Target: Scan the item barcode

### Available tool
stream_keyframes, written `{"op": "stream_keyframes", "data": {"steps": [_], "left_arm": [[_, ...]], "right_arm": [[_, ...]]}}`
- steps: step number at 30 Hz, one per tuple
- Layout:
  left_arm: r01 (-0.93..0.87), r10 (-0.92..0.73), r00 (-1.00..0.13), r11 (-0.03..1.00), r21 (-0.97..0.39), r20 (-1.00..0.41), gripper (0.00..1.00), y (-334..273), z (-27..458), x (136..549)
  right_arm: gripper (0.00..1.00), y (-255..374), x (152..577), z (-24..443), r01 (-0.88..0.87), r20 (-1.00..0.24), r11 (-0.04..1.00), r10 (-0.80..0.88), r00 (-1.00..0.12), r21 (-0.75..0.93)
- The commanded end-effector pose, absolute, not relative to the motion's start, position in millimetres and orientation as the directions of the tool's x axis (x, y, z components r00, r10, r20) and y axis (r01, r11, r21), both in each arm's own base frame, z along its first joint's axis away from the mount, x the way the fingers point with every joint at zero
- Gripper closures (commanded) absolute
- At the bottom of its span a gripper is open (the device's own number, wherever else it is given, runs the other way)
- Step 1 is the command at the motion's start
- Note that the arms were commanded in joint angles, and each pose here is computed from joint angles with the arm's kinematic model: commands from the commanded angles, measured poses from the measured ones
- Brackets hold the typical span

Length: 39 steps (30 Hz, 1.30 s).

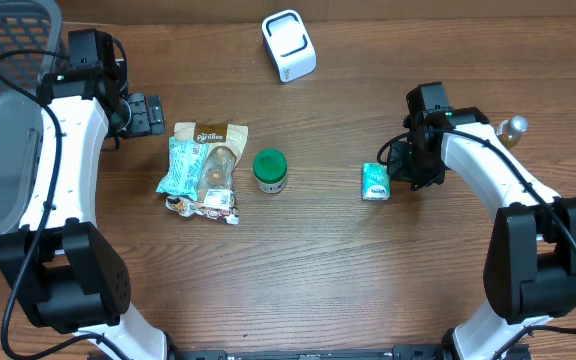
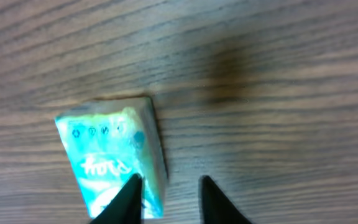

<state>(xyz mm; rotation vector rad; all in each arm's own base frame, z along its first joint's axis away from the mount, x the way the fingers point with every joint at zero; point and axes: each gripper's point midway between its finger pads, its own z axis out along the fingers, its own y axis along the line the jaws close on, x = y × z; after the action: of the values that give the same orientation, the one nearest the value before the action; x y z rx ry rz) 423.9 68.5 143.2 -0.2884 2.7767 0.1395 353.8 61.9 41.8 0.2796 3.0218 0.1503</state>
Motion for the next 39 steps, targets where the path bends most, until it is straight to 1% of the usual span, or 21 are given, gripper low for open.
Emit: {"op": "stream_keyframes", "data": {"steps": [1, 4, 7, 9, 10, 11, 13, 16, 18, 24, 27, 29, 39], "left_arm": [[-0.193, -0.156, -0.912, 0.979, 0.06, -0.38, 0.0, 65.2, 156.9, 427.8], [-0.193, -0.156, -0.911, 0.979, 0.06, -0.381, 0.0, 65.2, 157.0, 427.8], [-0.192, -0.156, -0.912, 0.979, 0.06, -0.38, 0.01, 65.0, 156.9, 427.8], [-0.192, -0.156, -0.912, 0.979, 0.06, -0.381, 0.01, 65.0, 157.0, 427.8], [-0.192, -0.156, -0.912, 0.979, 0.06, -0.38, 0.0, 65.0, 156.9, 427.8], [-0.192, -0.156, -0.912, 0.979, 0.06, -0.38, 0.0, 65.0, 156.9, 427.8], [-0.192, -0.156, -0.912, 0.979, 0.06, -0.38, 0.0, 65.0, 156.9, 427.8], [-0.193, -0.156, -0.912, 0.979, 0.06, -0.38, 0.0, 65.2, 156.9, 427.8], [-0.193, -0.156, -0.911, 0.979, 0.06, -0.381, 0.0, 65.2, 157.0, 427.8], [-0.193, -0.156, -0.911, 0.979, 0.06, -0.381, 0.0, 65.2, 157.0, 427.8], [-0.192, -0.156, -0.912, 0.979, 0.06, -0.38, 0.0, 65.0, 156.9, 427.8], [-0.192, -0.155, -0.912, 0.98, 0.06, -0.38, 0.0, 65.0, 156.9, 427.8], [-0.192, -0.156, -0.912, 0.979, 0.06, -0.381, 0.0, 65.0, 157.0, 427.8]], "right_arm": [[0.77, 70.2, 353.2, 50.2, 0.163, -0.103, 0.975, 0.179, -0.978, 0.153], [0.77, 76.5, 351.6, 50.9, 0.158, -0.09, 0.97, 0.177, -0.98, 0.187], [0.89, 77.6, 351.3, 51.1, 0.157, -0.087, 0.969, 0.176, -0.98, 0.192], [0.91, 79.6, 351.0, 51.3, 0.155, -0.084, 0.967, 0.175, -0.981, 0.203], [0.9, 82.4, 350.5, 51.7, 0.152, -0.079, 0.964, 0.172, -0.982, 0.217], [0.87, 84.9, 349.9, 52.1, 0.145, -0.076, 0.963, 0.166, -0.983, 0.227], [0.78, 90.3, 348.6, 52.3, 0.115, -0.079, 0.966, 0.136, -0.988, 0.231], [0.7, 92.9, 348.6, 50.8, 0.087, -0.1, 0.98, 0.106, -0.989, 0.179], [0.67, 94.6, 348.7, 49.8, 0.064, -0.119, 0.99, 0.079, -0.99, 0.128], [0.66, 109.8, 349.3, 50.4, -0.022, -0.184, 1.0, -0.023, -0.983, -0.01], [0.62, 109.5, 351.0, 52.7, -0.018, -0.222, 0.995, -0.04, -0.974, -0.1], [0.62, 110.9, 351.0, 53.8, -0.012, -0.237, 0.991, -0.044, -0.97, -0.135], [0.62, 111.8, 353.5, 49.3, -0.002, -0.255, 0.983, -0.051, -0.966, -0.186]]}}
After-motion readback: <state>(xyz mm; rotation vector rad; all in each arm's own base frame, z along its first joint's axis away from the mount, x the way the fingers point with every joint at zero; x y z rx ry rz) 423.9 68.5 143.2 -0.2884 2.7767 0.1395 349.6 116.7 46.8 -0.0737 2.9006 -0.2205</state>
